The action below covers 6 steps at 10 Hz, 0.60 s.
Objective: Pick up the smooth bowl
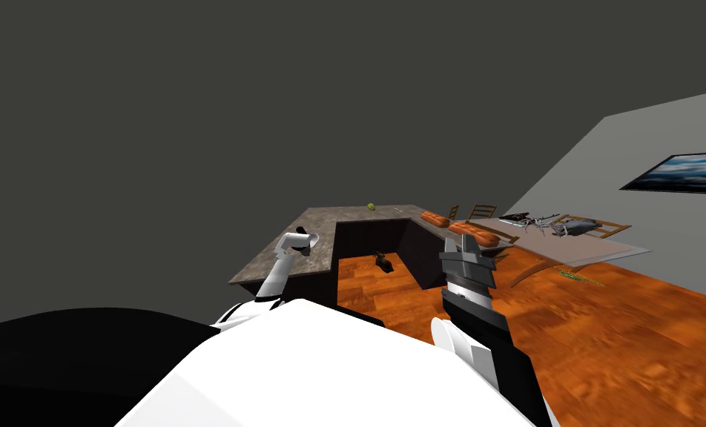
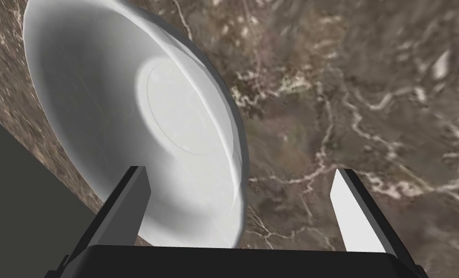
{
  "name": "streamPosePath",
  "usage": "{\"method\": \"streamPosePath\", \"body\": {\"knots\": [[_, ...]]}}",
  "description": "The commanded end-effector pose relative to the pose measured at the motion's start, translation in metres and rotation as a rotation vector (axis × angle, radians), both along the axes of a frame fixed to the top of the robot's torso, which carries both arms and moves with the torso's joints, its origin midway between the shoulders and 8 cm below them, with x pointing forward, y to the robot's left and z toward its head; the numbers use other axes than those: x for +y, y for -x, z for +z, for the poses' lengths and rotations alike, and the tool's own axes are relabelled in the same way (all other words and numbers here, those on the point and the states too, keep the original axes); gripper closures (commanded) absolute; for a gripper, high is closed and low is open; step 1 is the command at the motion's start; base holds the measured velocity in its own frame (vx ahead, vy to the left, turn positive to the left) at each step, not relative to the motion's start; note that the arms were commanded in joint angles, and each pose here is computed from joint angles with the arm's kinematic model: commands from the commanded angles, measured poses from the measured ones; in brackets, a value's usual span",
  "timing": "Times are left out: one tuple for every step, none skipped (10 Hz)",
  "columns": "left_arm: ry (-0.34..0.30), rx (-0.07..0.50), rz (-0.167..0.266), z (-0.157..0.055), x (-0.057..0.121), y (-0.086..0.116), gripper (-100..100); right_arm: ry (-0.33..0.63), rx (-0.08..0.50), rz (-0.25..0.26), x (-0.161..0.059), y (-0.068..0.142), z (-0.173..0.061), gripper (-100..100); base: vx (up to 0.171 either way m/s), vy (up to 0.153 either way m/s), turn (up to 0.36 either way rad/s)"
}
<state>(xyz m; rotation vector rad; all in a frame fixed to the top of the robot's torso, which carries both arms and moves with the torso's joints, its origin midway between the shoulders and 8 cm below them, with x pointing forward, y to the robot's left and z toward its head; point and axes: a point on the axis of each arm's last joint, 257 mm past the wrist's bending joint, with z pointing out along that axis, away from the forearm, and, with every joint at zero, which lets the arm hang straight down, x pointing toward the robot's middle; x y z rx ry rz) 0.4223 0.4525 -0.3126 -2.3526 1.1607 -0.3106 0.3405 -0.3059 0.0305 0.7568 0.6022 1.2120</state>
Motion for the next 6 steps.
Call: {"method": "streamPosePath", "body": {"knots": [[0.000,0.000,0.000,0.0000,0.0000,0.0000,-100,0.000,0.000,0.000,0.0000,0.0000,0.0000,0,0.010,0.002,0.004],[-0.001,-0.002,-0.001,-0.0002,0.0003,-0.0005,100,0.000,0.000,0.000,0.0000,0.0000,0.0000,0,0.000,0.000,0.000],[-0.001,-0.002,-0.001,-0.0002,0.0002,-0.0005,100,0.000,0.000,0.000,0.0000,0.0000,0.0000,0,0.000,0.000,0.000],[0.000,-0.001,-0.001,-0.0003,0.0000,-0.0004,100,0.000,0.000,0.000,0.0000,0.0000,0.0000,0,0.000,0.000,0.000],[0.000,-0.001,-0.001,-0.0003,0.0000,-0.0004,100,0.000,0.000,0.000,0.0000,0.0000,0.0000,0,0.000,0.000,0.000],[0.000,-0.001,-0.001,-0.0005,-0.0001,-0.0003,100,0.000,0.000,0.000,0.0000,0.0000,0.0000,0,0.000,0.000,0.000]]}}
